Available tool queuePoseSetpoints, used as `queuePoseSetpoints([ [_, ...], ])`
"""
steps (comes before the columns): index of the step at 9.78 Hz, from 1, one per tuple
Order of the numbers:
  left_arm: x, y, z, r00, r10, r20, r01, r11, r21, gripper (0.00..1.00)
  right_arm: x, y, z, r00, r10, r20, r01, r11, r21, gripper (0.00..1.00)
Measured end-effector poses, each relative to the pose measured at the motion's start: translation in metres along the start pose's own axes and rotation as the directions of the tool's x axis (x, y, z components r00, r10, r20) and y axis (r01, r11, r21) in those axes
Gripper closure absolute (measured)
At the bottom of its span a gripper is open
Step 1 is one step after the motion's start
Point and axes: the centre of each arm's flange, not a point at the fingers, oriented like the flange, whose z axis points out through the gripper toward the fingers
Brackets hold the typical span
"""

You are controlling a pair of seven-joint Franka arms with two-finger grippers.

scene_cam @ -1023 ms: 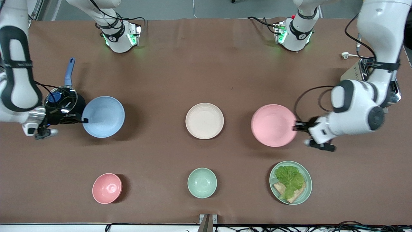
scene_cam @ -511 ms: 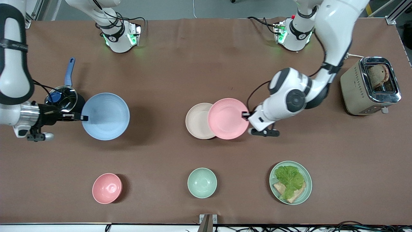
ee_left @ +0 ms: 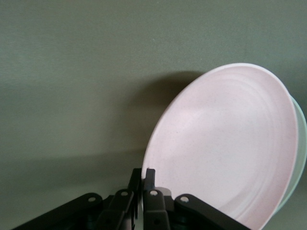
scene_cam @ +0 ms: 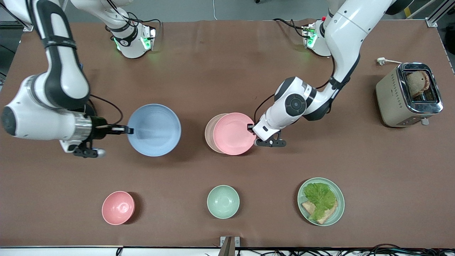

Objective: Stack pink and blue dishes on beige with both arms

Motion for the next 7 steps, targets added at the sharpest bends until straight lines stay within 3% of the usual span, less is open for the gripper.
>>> queuePoseSetpoints([
  [2,-0.004,0.007,0.011,1.0,0.001,-0.013,-0.001,1.0,-0.017,0.95,-0.009,-0.034,0.038,0.999,0.018,-0.028,-0.018,1.0,0.001,0.95],
  [3,-0.004,0.008,0.011,1.0,-0.005,-0.017,0.005,1.0,-0.019,0.86,-0.014,-0.044,0.058,0.999,0.009,-0.037,-0.009,1.0,-0.004,0.95],
  [5,0.006,0.005,0.0,0.999,-0.021,-0.038,0.02,1.0,-0.023,0.56,-0.025,-0.059,0.081,1.0,-0.016,-0.022,0.015,1.0,-0.017,0.95],
  [7,0.04,-0.02,-0.065,0.995,-0.057,-0.076,0.058,0.998,0.012,0.27,-0.034,-0.079,0.1,0.999,-0.044,-0.01,0.043,0.999,-0.018,0.95],
])
